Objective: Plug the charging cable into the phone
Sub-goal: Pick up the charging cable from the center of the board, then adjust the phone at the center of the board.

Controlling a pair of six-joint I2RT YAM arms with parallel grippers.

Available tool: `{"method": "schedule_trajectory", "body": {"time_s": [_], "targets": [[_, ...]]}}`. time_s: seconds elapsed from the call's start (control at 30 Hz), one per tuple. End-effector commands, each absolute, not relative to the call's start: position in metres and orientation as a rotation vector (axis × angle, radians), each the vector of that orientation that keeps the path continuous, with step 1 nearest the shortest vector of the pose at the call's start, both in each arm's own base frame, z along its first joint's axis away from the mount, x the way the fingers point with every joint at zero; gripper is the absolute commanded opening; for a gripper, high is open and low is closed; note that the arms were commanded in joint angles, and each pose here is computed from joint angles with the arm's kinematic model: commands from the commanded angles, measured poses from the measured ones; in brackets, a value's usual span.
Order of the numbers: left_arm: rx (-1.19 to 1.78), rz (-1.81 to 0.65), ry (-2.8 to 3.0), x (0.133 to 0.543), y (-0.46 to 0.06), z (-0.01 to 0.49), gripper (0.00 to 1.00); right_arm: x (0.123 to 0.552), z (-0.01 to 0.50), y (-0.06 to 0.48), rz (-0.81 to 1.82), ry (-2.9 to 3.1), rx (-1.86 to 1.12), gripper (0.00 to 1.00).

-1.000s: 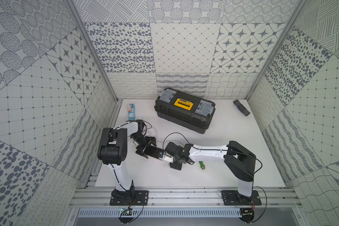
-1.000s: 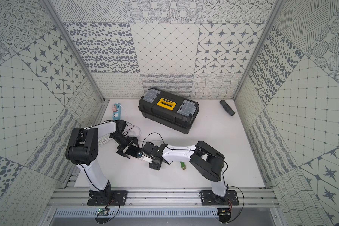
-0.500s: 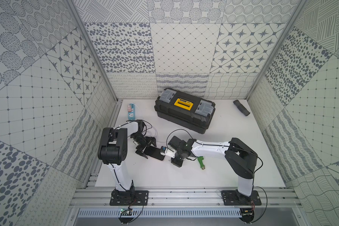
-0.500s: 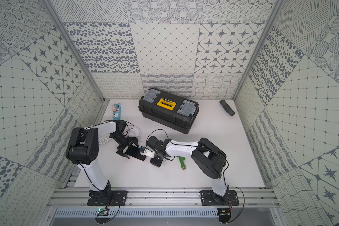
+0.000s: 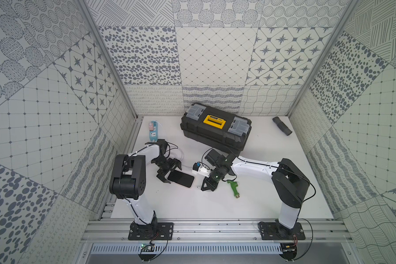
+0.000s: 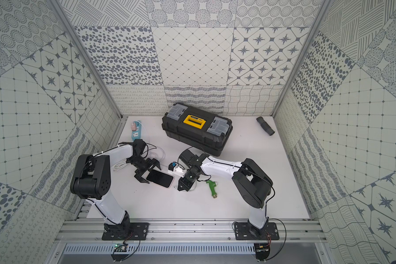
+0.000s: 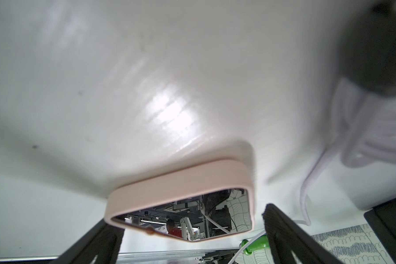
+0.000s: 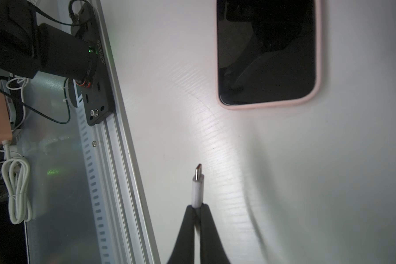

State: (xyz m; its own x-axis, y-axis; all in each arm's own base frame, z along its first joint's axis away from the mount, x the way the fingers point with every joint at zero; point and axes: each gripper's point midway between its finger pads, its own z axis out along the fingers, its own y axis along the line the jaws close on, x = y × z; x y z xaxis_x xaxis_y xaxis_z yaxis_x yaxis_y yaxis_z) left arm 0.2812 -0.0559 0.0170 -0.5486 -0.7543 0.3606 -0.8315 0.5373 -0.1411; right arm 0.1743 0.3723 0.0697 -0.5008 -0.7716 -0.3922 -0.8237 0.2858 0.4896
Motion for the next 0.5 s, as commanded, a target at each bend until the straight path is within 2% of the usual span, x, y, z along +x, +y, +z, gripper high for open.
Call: {"method": "schedule_trajectory", "body": {"time_s": [0.0,0.47], "targets": [[1.227,0.493,-2.668,0.298,-0.056,0.018,0.97,0.171,0.072,0.378,1.090,2.469,-1.519,0.00],[1.090,0.571,-2.803,0.307,-0.070,0.031,0.97,0.180,0.071,0.376,1.193,2.518,-1.440,0.00]]}}
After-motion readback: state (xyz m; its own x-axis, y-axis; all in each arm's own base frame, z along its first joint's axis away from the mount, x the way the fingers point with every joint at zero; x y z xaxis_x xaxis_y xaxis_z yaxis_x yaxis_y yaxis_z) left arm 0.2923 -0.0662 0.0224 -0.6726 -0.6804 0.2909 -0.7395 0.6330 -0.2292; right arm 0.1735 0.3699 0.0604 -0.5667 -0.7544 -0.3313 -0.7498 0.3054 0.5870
